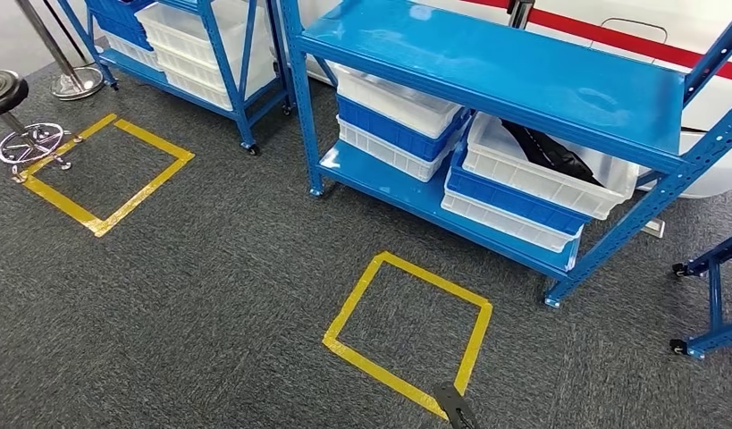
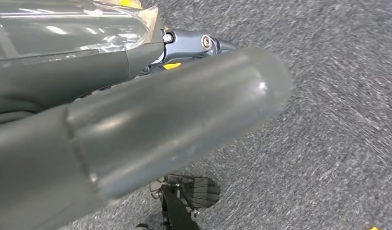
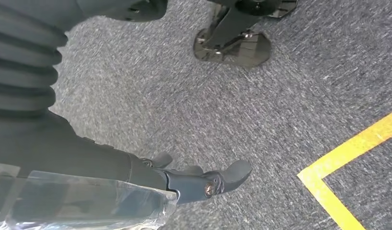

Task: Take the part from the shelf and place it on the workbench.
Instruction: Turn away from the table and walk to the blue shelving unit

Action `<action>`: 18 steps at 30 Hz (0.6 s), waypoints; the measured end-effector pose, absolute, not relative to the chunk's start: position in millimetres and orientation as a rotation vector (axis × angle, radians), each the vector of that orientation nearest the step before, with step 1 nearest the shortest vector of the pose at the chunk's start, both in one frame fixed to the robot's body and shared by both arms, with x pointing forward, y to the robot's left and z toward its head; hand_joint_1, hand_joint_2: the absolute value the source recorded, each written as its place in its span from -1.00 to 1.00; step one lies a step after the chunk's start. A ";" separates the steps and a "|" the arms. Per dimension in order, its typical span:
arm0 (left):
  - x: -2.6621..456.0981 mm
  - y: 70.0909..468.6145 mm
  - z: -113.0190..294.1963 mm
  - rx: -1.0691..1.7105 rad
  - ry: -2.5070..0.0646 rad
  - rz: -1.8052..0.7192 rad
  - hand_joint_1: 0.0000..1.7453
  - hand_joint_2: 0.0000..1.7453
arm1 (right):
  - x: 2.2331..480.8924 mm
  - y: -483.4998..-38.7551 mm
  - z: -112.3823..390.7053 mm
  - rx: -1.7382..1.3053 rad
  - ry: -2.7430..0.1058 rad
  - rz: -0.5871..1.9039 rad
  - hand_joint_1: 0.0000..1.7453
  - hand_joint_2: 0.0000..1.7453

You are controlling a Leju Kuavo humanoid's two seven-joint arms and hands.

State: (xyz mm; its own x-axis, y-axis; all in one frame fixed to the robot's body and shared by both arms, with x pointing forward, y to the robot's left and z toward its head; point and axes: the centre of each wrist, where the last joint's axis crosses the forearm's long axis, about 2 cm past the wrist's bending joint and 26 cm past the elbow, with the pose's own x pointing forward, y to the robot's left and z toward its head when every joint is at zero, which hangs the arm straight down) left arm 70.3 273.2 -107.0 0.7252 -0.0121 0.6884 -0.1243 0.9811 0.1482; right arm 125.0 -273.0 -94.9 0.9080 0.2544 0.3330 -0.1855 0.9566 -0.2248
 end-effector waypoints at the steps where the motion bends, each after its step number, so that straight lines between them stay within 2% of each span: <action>1: 70.1 272.9 -107.0 0.189 -0.758 0.062 -1.00 -1.00 | 125.1 -273.7 -94.8 -0.192 -0.368 0.228 -1.00 -1.00; 18: 69.0 274.2 -107.1 0.206 -0.725 0.058 -1.00 -1.00 | 131.0 -268.5 -93.0 -0.181 -0.365 0.238 -1.00 -1.00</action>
